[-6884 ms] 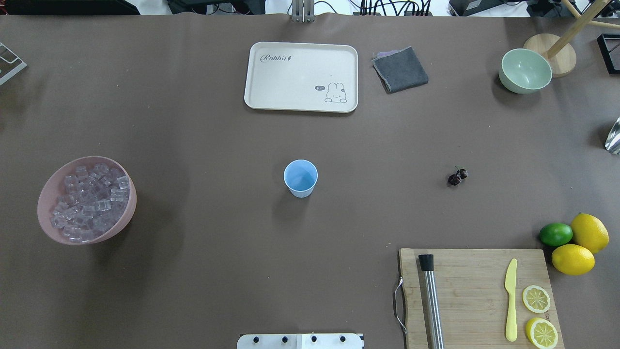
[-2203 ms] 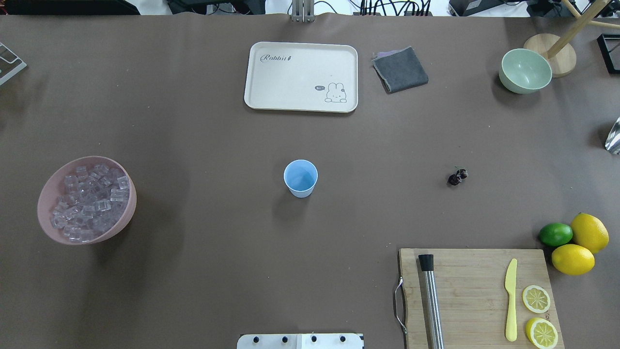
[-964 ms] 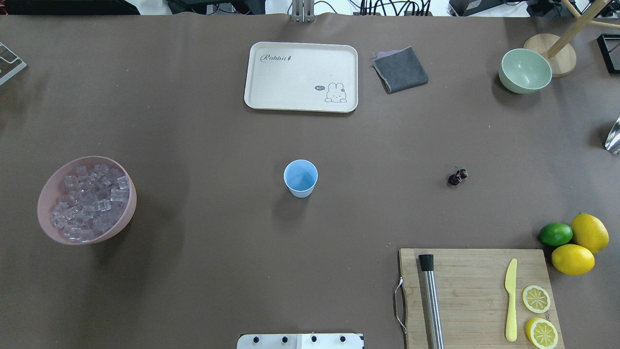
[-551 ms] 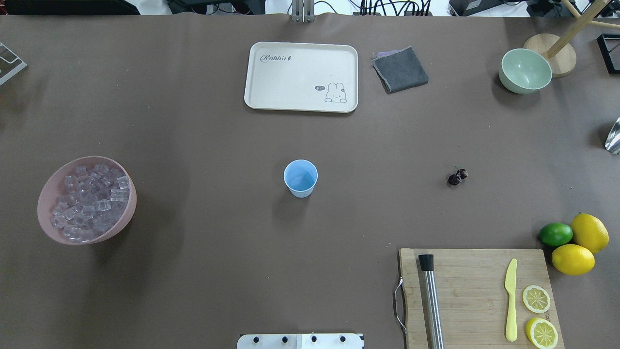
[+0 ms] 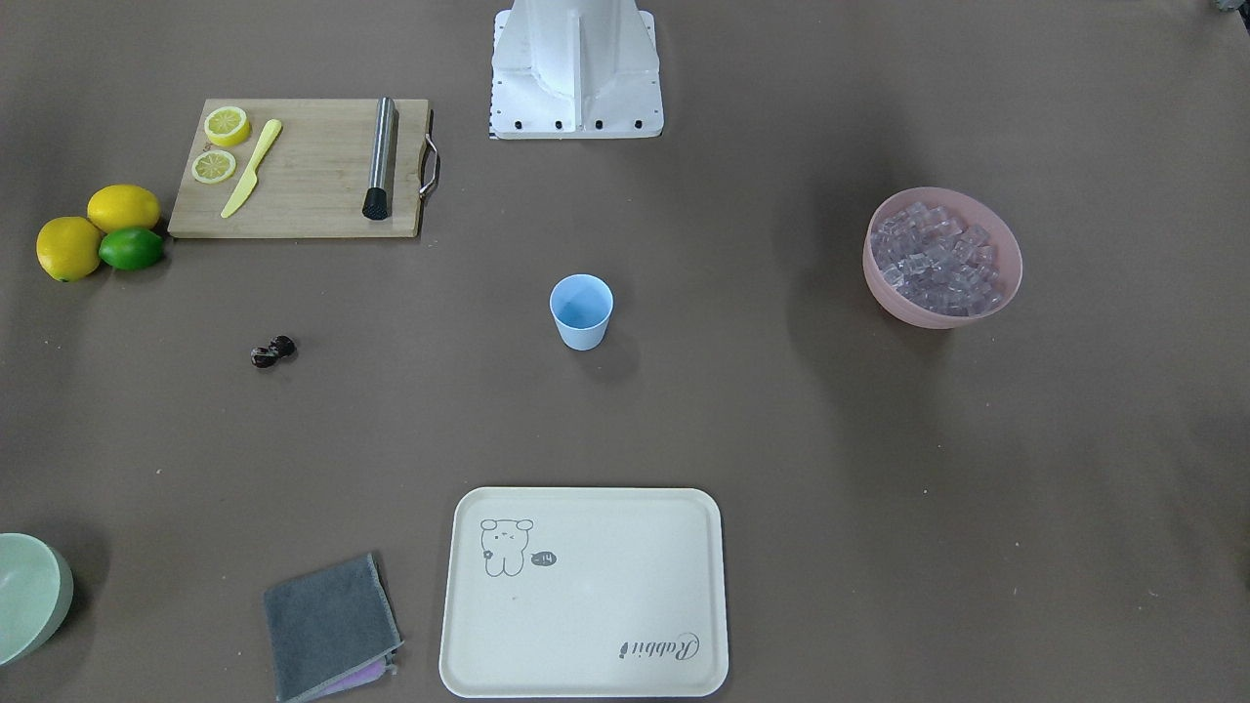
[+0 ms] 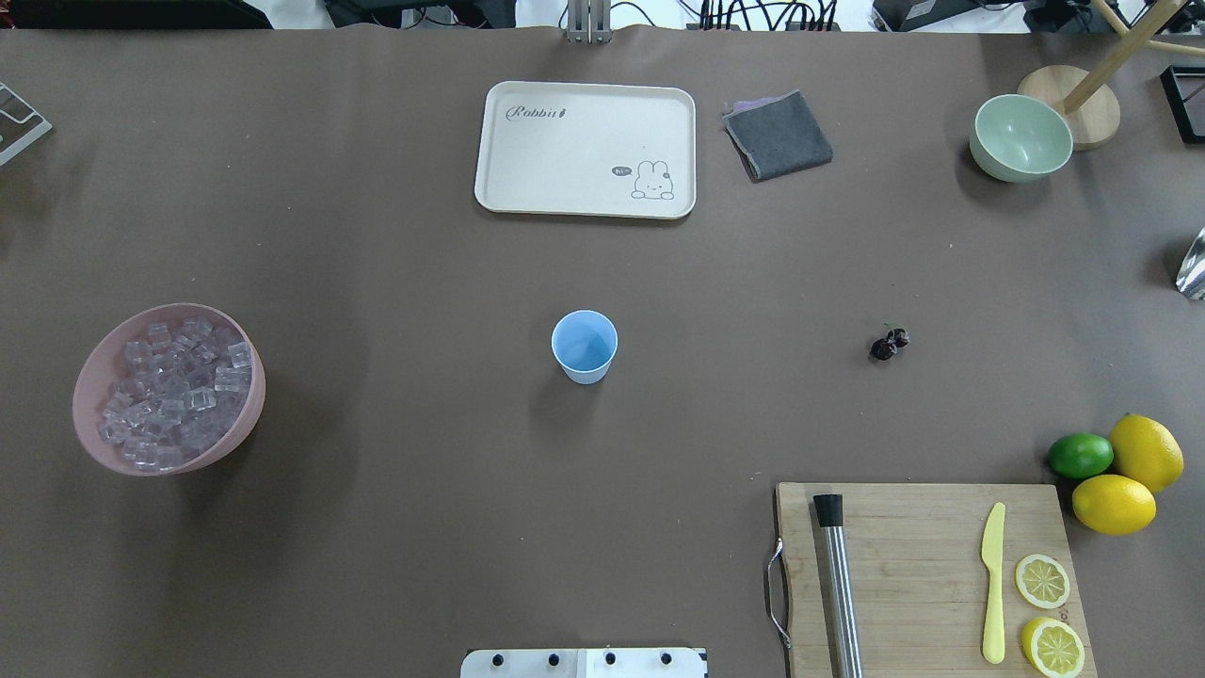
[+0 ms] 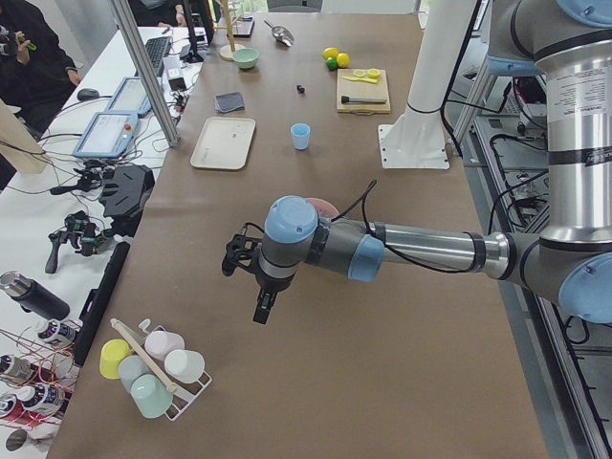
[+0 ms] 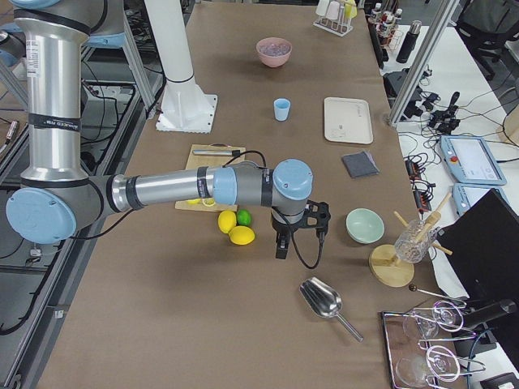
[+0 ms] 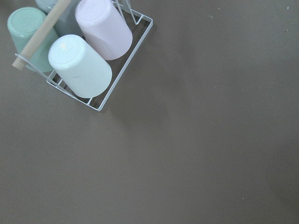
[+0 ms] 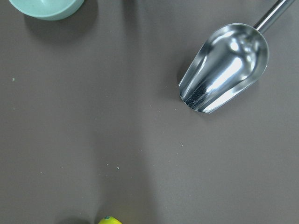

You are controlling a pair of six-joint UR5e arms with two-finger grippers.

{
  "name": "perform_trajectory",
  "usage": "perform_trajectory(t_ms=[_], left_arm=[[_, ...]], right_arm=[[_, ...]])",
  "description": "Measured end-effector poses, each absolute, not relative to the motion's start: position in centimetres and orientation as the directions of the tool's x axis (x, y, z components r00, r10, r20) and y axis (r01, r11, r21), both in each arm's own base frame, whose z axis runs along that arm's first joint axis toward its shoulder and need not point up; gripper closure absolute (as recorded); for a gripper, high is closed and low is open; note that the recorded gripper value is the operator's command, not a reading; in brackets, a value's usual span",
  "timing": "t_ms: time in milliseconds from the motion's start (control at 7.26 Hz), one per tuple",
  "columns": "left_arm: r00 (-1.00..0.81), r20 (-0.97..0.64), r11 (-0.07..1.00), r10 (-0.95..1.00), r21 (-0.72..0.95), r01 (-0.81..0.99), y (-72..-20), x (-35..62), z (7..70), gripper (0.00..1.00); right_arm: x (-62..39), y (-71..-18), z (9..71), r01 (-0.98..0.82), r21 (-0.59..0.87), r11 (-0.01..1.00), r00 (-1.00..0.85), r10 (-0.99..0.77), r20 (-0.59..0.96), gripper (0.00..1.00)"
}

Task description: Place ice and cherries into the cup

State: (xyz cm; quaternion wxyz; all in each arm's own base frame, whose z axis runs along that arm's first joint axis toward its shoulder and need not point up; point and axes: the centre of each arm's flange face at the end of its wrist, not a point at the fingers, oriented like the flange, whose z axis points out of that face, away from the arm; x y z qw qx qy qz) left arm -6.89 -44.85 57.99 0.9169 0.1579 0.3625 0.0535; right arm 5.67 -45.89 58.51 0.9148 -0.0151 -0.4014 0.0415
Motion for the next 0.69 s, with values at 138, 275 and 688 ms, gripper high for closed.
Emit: perform_trajectory(t_ms=[138, 275, 688], left_arm=[[0.726, -0.631, 0.925, 0.272, 0.379, -0.017, -45.1, -5.3, 57.0, 0.02], [0.713, -0.606, 0.889, 0.353, 0.454, -0.054, -45.2, -3.5, 56.1, 0.02], [0.661, -0.530, 0.769, 0.531, 0.629, -0.114, -45.4, 0.4, 53.5, 0.02]], right_arm=[[5.7, -45.9, 58.5, -0.063, -0.060, 0.996, 0.675, 0.087, 0.732, 0.00], [5.7, -45.9, 58.6, -0.063, -0.061, 0.996, 0.676, 0.087, 0.732, 0.00], [5.6, -45.7, 58.7, -0.059, -0.059, 0.996, 0.674, 0.084, 0.734, 0.00]])
